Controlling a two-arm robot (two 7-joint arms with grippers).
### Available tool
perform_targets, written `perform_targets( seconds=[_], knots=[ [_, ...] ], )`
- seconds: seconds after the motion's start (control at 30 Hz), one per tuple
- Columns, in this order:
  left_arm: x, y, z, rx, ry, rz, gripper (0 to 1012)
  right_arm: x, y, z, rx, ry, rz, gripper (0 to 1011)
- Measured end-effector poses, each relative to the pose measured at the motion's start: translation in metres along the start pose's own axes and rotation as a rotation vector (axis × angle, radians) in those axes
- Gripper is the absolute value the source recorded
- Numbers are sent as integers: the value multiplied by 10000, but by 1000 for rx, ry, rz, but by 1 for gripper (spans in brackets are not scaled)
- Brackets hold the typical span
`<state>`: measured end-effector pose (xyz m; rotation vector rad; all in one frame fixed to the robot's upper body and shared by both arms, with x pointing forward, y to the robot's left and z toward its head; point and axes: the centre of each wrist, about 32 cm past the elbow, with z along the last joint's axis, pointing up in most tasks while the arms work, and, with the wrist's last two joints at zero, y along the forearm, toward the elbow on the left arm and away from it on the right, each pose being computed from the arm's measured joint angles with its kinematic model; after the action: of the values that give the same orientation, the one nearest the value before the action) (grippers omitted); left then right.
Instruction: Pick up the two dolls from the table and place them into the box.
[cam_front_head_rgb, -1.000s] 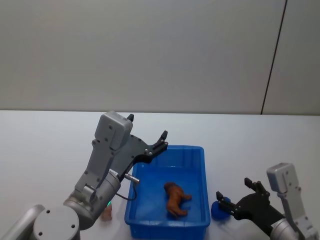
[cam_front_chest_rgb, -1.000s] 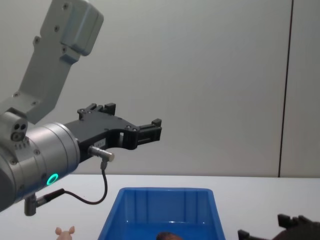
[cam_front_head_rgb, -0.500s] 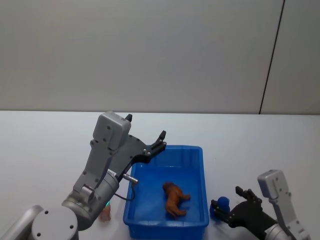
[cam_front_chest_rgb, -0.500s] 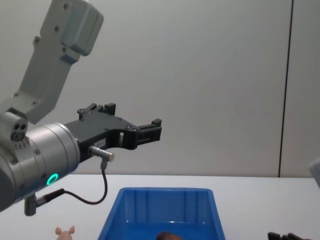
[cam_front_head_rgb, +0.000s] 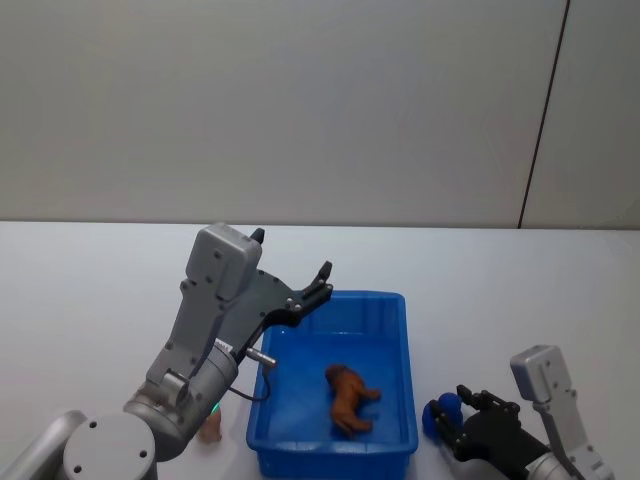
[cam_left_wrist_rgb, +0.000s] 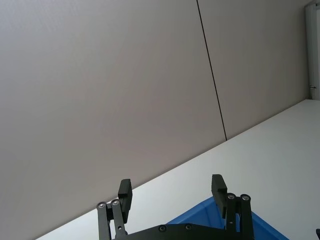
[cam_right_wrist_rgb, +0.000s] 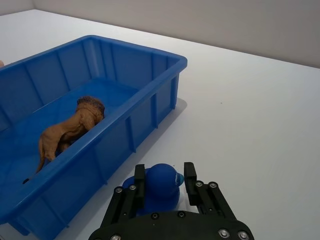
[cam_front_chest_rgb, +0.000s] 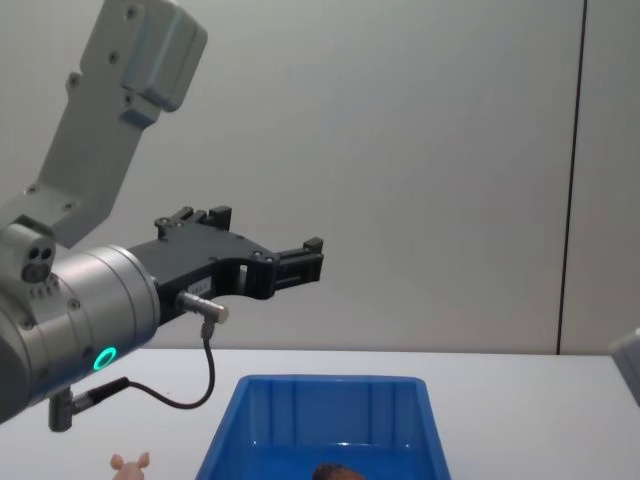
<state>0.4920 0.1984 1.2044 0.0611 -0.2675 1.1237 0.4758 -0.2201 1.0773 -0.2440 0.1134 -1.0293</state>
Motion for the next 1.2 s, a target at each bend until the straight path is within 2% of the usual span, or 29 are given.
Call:
perform_targets(
  seconds=[0.03, 0.07, 0.17, 0.37, 0.53, 0.77, 1.0, 1.03, 1.2],
  knots=[
    [0, 0, 0, 0, 0, 0, 1001, 0, 0, 0, 0, 0, 0, 503],
    [0, 0, 0, 0, 0, 0, 1001, 0, 2, -1, -1, 0, 0, 443],
    [0, 0, 0, 0, 0, 0, 1001, -1, 4, -1, -1, 0, -1, 369],
    [0, 0, 0, 0, 0, 0, 1001, -5, 3, 13, 4, -1, -2, 326],
    [0, 0, 0, 0, 0, 0, 1001, -20, -12, 67, 28, -11, -5, 288],
    [0, 0, 0, 0, 0, 0, 1001, -49, -43, 214, 96, -31, -14, 250],
    [0, 0, 0, 0, 0, 0, 1001, -94, -74, 452, 192, -54, -24, 219],
    [0, 0, 0, 0, 0, 0, 1001, -94, -74, 452, 192, -54, -24, 216],
    [0, 0, 0, 0, 0, 0, 1001, -134, -72, 600, 251, -64, -25, 194]
  ],
)
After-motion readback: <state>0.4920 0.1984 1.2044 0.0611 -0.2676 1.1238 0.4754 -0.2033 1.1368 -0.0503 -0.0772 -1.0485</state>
